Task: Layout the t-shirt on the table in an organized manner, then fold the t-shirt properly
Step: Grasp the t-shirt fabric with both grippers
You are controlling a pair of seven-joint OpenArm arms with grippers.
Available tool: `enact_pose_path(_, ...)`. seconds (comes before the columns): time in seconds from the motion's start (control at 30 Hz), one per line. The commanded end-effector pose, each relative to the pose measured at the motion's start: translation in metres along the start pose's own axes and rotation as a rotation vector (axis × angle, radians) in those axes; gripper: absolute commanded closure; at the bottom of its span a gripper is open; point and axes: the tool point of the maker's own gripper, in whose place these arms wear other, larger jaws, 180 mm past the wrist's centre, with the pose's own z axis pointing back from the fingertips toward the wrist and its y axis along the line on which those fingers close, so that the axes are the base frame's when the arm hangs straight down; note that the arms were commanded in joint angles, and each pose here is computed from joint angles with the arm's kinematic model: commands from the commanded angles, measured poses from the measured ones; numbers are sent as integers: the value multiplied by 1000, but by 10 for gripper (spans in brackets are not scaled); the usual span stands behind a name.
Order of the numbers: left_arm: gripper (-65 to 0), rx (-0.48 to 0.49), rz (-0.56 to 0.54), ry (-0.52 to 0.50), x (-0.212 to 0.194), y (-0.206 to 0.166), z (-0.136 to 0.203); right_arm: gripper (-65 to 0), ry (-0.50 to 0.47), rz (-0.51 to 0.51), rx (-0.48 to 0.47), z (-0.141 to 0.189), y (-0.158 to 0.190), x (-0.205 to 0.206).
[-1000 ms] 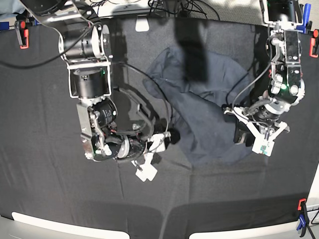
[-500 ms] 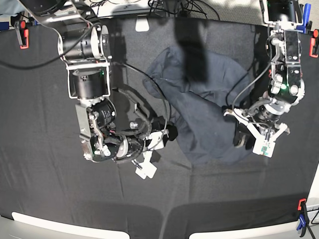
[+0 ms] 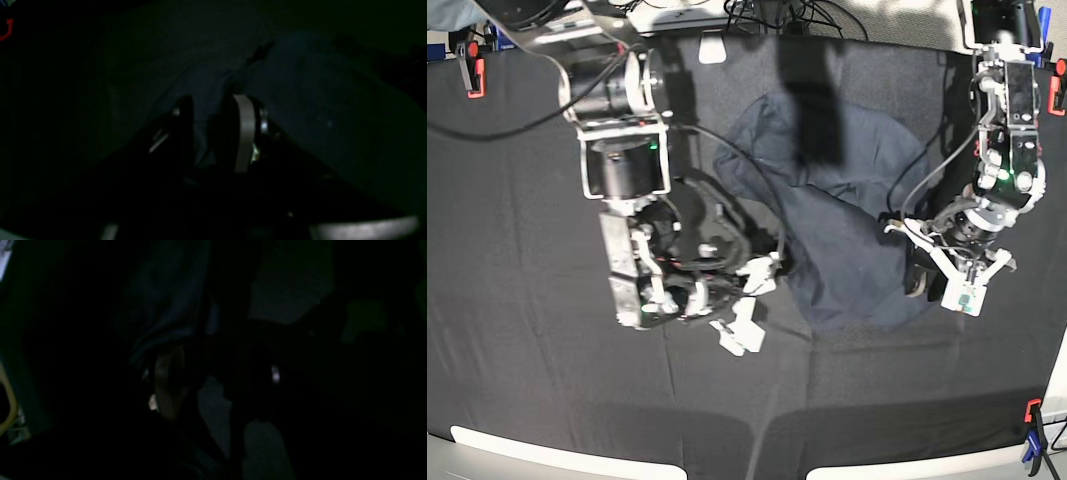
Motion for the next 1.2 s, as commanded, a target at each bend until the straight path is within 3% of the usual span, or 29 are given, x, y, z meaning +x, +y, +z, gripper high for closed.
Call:
enact_pose_path(0.0, -181, -4, 2, -67, 21, 3, 1, -309, -64, 45, 20, 7, 9, 28)
enact_pose_path(0.57, -181, -7, 7, -50, 18, 2, 1, -309, -104, 64, 112, -12, 53, 50)
enact_pose_path(0.9, -181, -7, 7, -49, 17, 2, 1, -309, -370, -49, 432, 16, 105, 101)
enact_pose_path(1.17, -181, -7, 7, -49, 17, 2, 1, -309, -365, -17, 404, 20, 102, 109)
